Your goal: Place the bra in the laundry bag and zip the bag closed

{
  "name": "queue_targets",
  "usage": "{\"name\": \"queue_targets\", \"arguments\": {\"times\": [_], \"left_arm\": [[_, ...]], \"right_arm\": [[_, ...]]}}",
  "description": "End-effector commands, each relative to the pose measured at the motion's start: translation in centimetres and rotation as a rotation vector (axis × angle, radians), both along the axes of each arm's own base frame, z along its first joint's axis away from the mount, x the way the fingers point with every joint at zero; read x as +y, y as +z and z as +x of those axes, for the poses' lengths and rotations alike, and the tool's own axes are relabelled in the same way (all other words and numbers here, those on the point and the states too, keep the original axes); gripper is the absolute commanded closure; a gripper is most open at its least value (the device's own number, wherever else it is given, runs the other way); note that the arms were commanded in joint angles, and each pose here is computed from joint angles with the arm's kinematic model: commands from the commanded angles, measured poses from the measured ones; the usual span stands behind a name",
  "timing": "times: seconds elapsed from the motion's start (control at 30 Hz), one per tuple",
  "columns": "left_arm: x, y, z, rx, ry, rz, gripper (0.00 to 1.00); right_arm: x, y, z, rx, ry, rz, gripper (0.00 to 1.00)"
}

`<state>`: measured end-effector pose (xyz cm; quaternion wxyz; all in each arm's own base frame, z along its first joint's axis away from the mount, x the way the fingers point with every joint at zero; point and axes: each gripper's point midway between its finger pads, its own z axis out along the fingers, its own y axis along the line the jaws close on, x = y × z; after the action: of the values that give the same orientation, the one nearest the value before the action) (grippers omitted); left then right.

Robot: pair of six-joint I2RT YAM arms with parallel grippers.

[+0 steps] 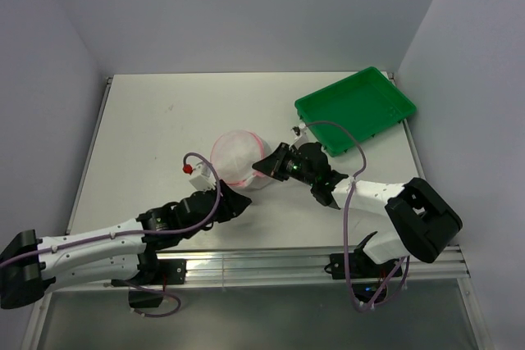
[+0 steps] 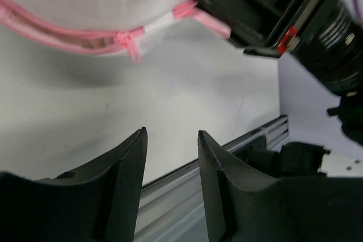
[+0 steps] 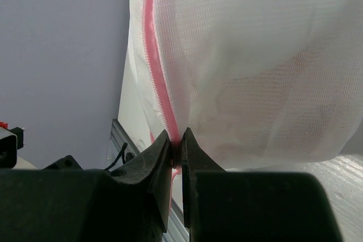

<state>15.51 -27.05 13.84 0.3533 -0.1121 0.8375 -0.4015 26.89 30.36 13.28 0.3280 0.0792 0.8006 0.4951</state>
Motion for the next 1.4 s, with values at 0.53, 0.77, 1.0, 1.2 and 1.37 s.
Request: {"name": "queue_targets", "arguments": {"times": [0.53, 0.77, 1.0, 1.2, 1.37], "left_arm": [[-1.1, 0.7, 3.7, -0.073, 0.223, -0.142, 0.58], [-1.4, -0.5, 3.6, -0.04, 0.217, -0.102, 0.6], [-1.1, -0.1, 4.7, -0.087, 0.216, -0.092, 0.61], [-1.6, 0.2, 5.4, -0.093, 0.204, -0.099, 0.65], [-1.9, -0.5, 5.5, -0.081, 0.199, -0.096, 0.67]], "right_arm": [[-0.2, 1.8, -0.2, -0.074, 0.02, 0.036, 0.95], [-0.3, 2.3, -0.3, -0.086, 0.016, 0.037, 0.95], [-0.3, 2.2, -0.4, -0.084, 0.021, 0.037, 0.96], [-0.3, 2.0, -0.5, -0.082, 0.024, 0.031, 0.96], [-0.3, 2.0, -0.6, -0.084, 0.027, 0.032, 0.96]]}}
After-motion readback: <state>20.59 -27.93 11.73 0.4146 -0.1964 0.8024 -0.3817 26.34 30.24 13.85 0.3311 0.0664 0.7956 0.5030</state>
